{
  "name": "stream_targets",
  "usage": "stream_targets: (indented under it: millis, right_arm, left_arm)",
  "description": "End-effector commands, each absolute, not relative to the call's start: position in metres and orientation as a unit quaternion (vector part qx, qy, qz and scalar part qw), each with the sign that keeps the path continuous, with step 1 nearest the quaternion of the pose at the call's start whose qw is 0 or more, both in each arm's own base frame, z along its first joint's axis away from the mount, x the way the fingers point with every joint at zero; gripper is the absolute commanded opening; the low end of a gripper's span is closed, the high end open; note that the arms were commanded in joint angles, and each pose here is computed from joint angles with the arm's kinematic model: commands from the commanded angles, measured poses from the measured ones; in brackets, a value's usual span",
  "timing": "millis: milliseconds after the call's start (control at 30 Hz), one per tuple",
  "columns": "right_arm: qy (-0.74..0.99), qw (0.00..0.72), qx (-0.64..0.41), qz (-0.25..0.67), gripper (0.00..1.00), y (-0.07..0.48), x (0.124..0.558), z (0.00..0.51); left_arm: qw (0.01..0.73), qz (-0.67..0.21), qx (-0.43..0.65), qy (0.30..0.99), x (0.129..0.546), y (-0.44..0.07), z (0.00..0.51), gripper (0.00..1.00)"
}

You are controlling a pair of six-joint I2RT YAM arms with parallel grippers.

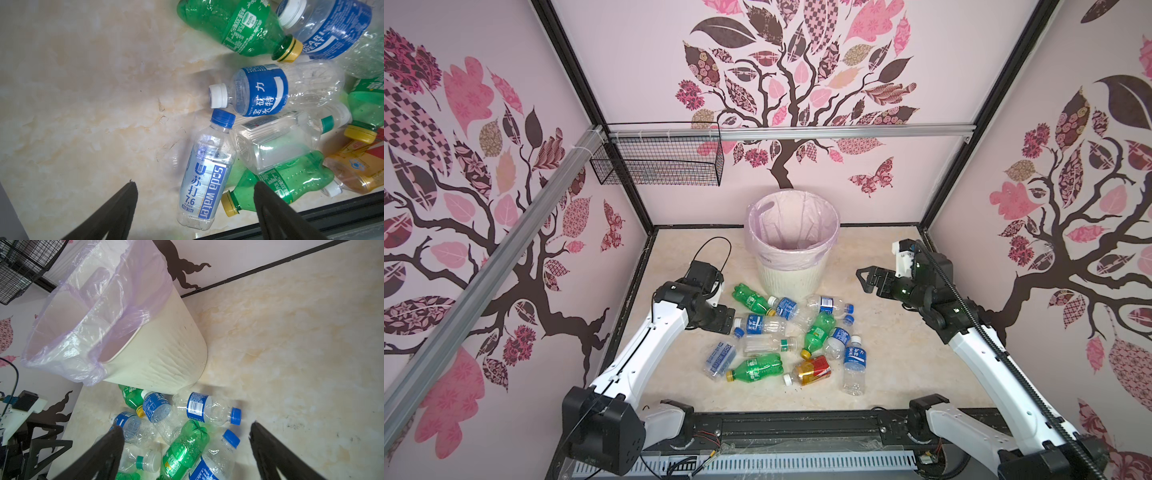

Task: Throw the plastic bottles in the bin
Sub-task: 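Lower the left gripper onto the blue-capped soda water bottle while the right arm withdraws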

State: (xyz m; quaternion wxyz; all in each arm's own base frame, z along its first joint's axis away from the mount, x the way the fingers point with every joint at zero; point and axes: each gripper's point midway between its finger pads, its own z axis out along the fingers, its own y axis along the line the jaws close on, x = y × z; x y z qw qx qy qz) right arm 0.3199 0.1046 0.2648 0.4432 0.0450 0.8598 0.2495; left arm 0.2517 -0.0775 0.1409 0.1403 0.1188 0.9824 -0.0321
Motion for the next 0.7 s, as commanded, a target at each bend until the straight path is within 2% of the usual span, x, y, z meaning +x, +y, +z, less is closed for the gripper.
stream_targets:
  millis: [0,167,367,600,667]
  right_arm:
    - [0.846,0.473,0.05,0.241,0.97,0.1,0.326,0.28]
    - [0.847,0.476,0.056,0.229,0.97,0.096,0.33,0.274]
    - [0.85,0.476,0.056,0.218,0.98,0.093,0.331,0.265]
    - [0.855,0.477,0.056,0.196,0.99,0.088,0.339,0.258]
    - [0.855,0.478,0.057,0.193,0.99,0.087,0.341,0.256]
  left_arm:
    - [0.15,-0.019,0.116,0.982,0.257,-0.083,0.143,0.92]
    - [0.123,-0.003,0.136,0.983,0.257,-0.094,0.109,0.89]
    - [0.07,0.027,0.165,0.983,0.257,-0.089,0.092,0.88]
    - [0.0,0.051,0.197,0.979,0.253,-0.085,0.072,0.81]
    - [-0.01,0.033,0.205,0.978,0.249,-0.091,0.069,0.81]
